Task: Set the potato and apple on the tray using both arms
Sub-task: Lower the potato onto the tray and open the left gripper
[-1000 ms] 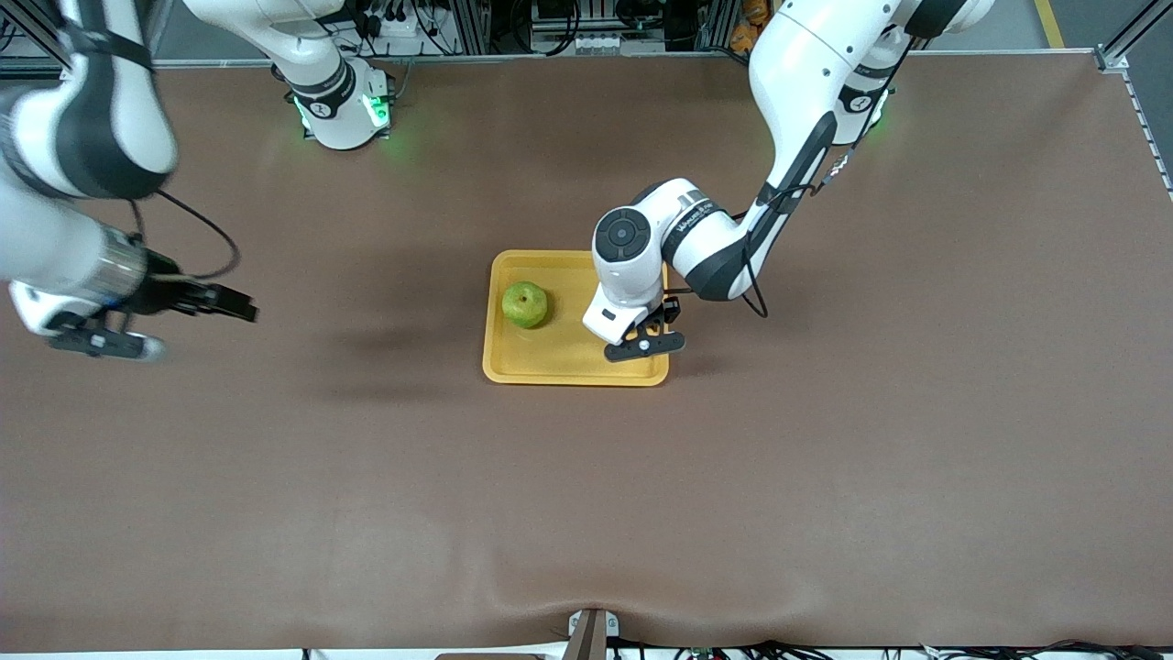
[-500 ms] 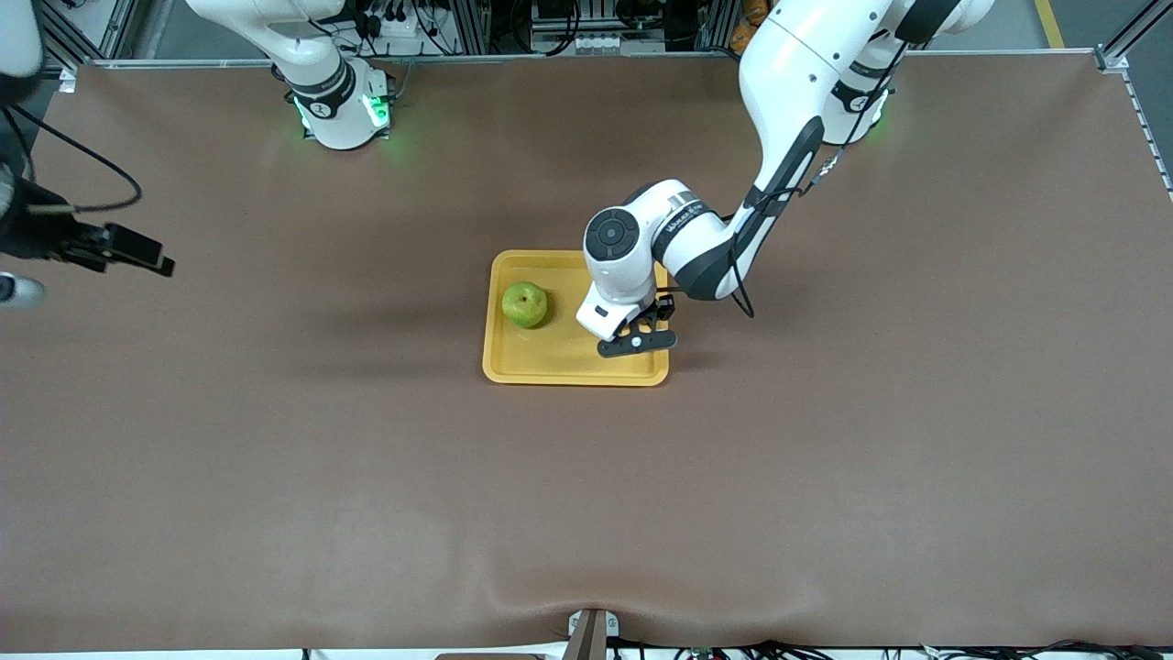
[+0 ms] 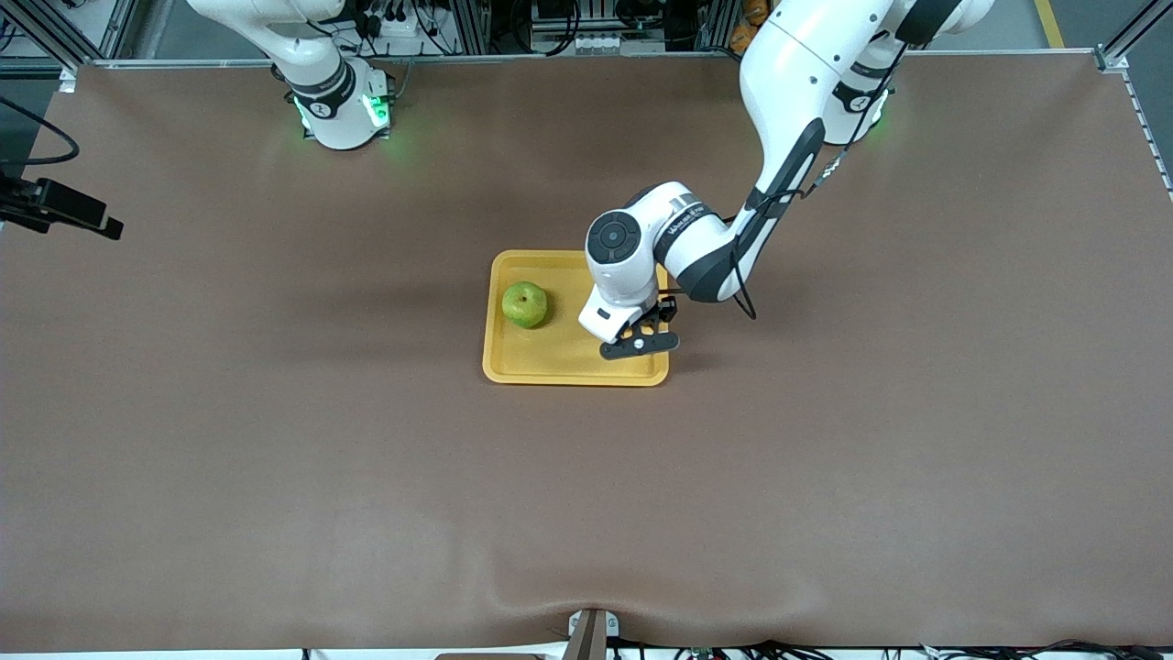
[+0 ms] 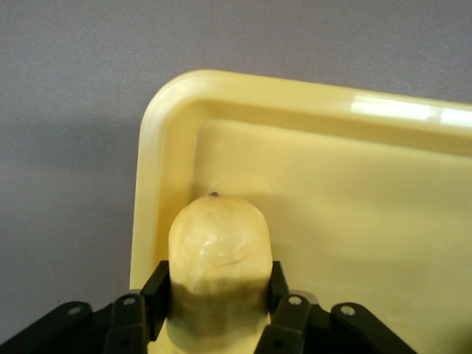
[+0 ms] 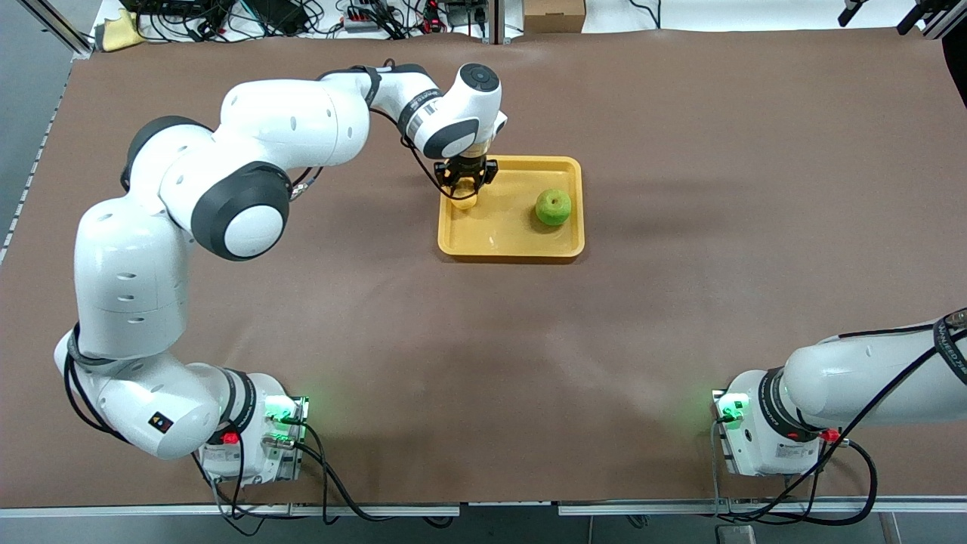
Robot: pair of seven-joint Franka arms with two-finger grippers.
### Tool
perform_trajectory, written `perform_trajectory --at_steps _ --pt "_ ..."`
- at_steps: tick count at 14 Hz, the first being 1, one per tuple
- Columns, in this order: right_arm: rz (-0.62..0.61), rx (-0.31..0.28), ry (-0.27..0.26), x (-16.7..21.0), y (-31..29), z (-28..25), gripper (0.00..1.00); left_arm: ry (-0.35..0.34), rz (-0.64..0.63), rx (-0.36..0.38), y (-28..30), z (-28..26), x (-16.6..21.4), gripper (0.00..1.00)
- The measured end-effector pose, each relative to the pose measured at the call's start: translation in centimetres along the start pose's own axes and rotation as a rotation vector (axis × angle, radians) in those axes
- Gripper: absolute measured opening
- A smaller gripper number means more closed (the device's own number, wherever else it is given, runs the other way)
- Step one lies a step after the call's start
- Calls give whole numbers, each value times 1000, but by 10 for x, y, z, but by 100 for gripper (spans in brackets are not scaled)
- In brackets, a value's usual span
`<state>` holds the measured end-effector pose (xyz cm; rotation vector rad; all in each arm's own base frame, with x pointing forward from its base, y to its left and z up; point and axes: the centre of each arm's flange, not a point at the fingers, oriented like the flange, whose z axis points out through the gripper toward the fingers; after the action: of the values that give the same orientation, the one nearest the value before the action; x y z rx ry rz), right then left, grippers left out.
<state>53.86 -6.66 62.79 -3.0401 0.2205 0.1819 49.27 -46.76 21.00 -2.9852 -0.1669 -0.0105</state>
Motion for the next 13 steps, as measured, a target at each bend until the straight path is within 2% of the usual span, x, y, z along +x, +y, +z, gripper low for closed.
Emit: perform_trajectory --at_steps 5,8,9,13 --pt "-13 3 -5 -1 14 -1 100 17 15 24 -3 5 2 56" --pt "-21 -38 -5 -1 11 -1 100 17 -16 24 -3 6 2 56" --pt "-28 -48 -7 -1 7 0 100 17 -23 26 -3 7 2 61" --pt "-67 -107 -32 -4 -13 3 100 30 -22 33 -2 7 3 99"
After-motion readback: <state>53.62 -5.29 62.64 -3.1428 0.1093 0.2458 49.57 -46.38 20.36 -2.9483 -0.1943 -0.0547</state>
